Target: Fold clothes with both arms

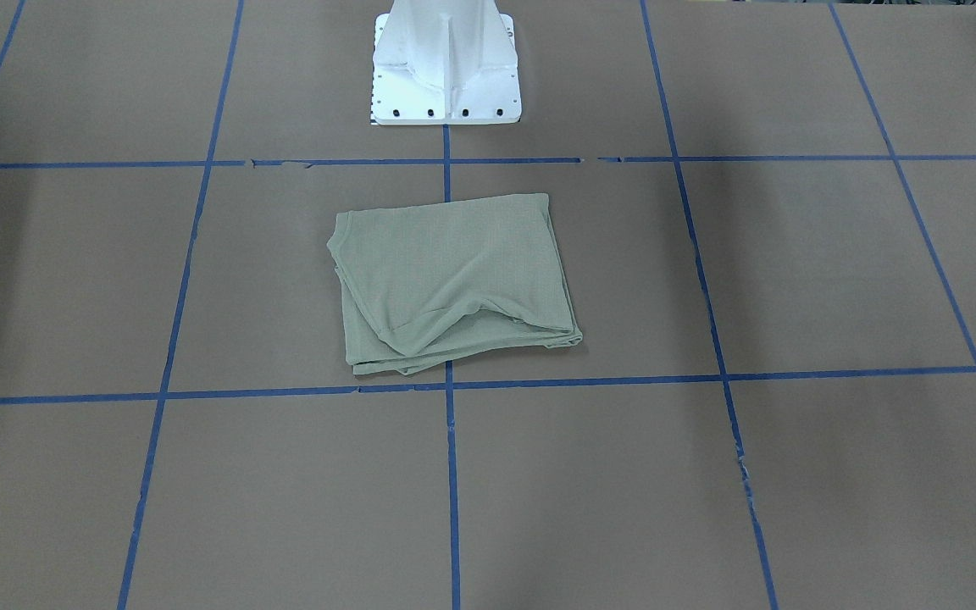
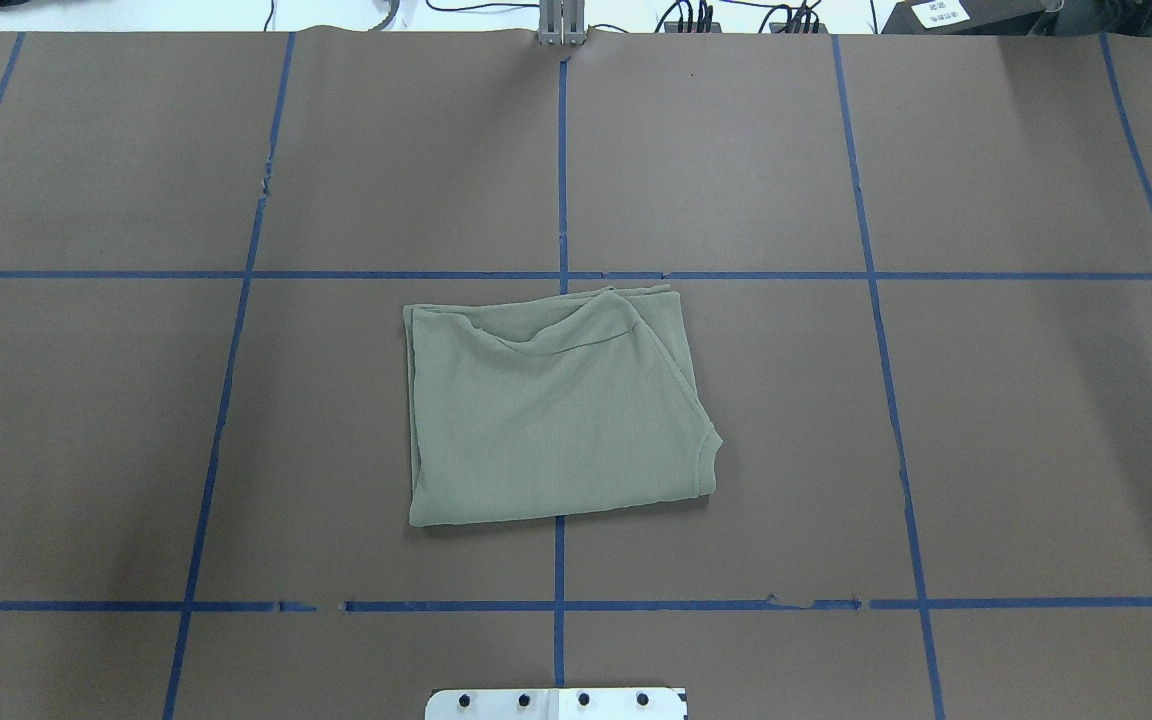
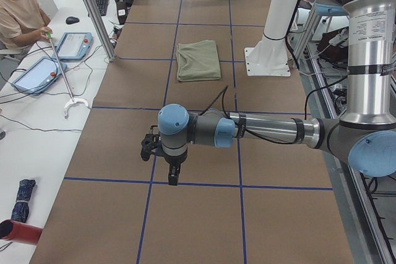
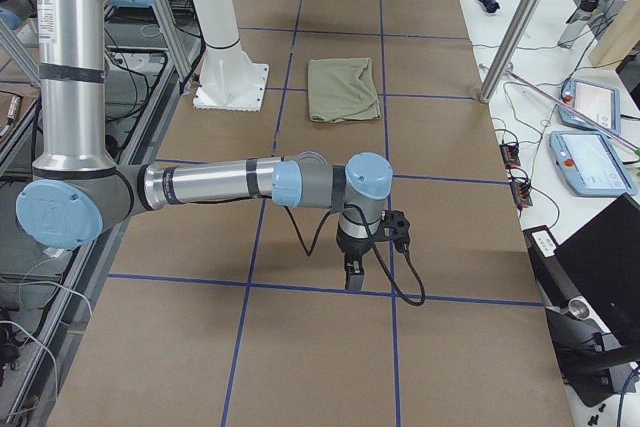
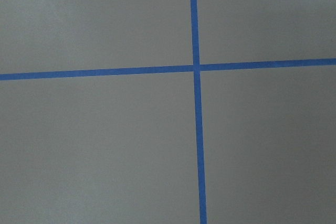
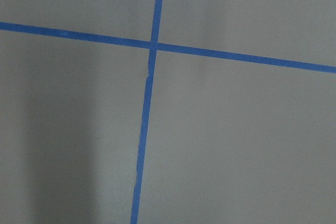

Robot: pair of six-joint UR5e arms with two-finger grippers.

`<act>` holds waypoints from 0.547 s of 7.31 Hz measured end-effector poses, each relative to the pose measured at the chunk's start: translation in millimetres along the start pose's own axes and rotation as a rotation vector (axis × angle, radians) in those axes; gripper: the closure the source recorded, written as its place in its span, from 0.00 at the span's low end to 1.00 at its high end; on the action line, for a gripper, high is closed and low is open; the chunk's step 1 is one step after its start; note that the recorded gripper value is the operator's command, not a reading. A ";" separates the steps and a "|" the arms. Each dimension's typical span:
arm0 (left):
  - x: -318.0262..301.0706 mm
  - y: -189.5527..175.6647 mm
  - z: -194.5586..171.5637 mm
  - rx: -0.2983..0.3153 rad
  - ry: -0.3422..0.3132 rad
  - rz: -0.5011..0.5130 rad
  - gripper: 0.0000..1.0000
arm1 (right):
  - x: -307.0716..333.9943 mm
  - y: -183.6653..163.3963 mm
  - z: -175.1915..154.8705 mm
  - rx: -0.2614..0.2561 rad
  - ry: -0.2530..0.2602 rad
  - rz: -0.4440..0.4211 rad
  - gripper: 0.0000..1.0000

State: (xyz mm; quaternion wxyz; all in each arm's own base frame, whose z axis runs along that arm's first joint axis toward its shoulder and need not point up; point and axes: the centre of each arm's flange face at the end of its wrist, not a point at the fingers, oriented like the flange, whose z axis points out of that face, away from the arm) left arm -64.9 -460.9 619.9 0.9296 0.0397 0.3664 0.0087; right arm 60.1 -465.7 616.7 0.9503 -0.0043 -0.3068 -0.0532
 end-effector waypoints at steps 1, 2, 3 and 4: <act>0.0 0.0 0.0 0.000 0.000 0.001 0.00 | 0.5 1.0 0.8 -0.002 0.000 0.002 0.00; 0.0 -0.1 0.0 0.001 -0.001 0.002 0.00 | 1.2 2.3 1.9 -0.004 0.000 0.004 0.00; -0.1 -0.1 -0.1 0.001 -0.001 0.002 0.00 | 1.8 3.4 2.9 -0.006 0.000 0.006 0.00; 0.0 -0.1 -0.2 0.001 -0.001 0.003 0.00 | 2.3 4.4 3.9 -0.008 0.000 0.008 0.00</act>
